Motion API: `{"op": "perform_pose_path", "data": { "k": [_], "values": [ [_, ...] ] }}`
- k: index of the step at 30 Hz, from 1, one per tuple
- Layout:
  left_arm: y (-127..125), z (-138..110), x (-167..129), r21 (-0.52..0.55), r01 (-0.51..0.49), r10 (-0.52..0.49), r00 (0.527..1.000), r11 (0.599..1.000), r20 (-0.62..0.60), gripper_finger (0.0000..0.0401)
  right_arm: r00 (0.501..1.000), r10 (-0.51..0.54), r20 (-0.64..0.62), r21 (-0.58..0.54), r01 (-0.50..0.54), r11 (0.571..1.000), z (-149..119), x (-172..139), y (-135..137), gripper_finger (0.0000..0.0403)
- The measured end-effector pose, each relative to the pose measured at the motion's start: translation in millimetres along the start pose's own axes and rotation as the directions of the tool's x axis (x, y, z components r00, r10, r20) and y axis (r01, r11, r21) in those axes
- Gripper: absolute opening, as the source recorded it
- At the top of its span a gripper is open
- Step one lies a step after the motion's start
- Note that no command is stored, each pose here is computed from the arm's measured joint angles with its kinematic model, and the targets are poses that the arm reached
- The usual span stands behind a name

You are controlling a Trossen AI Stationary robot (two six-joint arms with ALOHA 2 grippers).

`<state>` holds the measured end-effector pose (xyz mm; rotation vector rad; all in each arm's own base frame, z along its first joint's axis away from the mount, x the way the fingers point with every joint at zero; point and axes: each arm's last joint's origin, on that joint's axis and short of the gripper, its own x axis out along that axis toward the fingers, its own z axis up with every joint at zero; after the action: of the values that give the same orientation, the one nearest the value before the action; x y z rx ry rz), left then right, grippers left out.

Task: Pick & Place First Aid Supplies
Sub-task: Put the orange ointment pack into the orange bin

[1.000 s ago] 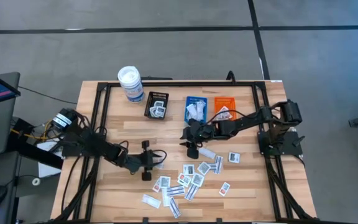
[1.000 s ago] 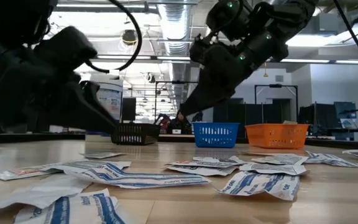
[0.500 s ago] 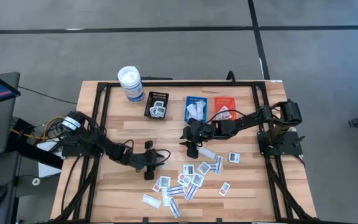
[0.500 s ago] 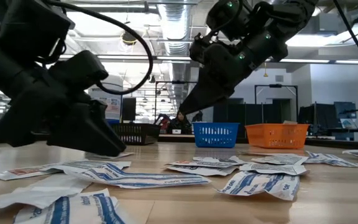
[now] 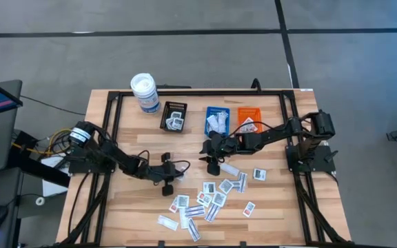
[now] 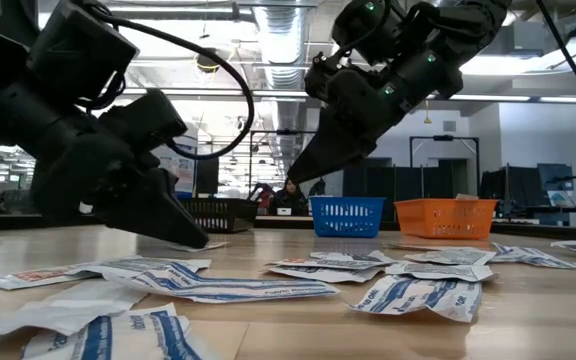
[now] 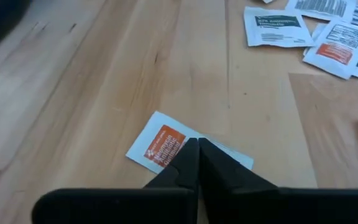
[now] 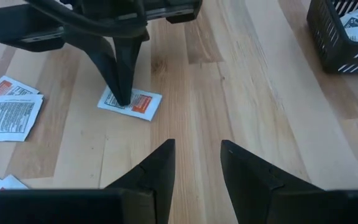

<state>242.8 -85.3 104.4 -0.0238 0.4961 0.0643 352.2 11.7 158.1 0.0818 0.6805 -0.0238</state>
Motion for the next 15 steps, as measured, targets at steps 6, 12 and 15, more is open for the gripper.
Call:
{"op": "perform_pose_path", "data": {
  "k": [6, 12, 15],
  "values": [
    [-1.3, 8.2, -0.1, -0.041, 0.018, -0.014, 0.995, 0.999, 0.095, 0.0007, 1.0, 0.0, 0.0, 0.0, 0.0, 1.0, 0.0, 0.0, 0.0, 0.0123],
    [-1.8, 25.8, -11.6, -0.038, 0.068, -0.061, 0.985, 0.997, 0.158, 0.0044, 1.0, 0.002, 0.007, 0.0, -0.002, 1.0, 0.6, 0.0, 0.5, 0.0123],
    [2.1, 36.1, -19.9, -0.05, 0.048, -0.038, 0.983, 0.998, 0.18, 0.0081, 1.0, 0.005, 0.008, -0.003, -0.005, 1.0, 0.7, 0.0, 1.8, 0.0123]
  ]
}}
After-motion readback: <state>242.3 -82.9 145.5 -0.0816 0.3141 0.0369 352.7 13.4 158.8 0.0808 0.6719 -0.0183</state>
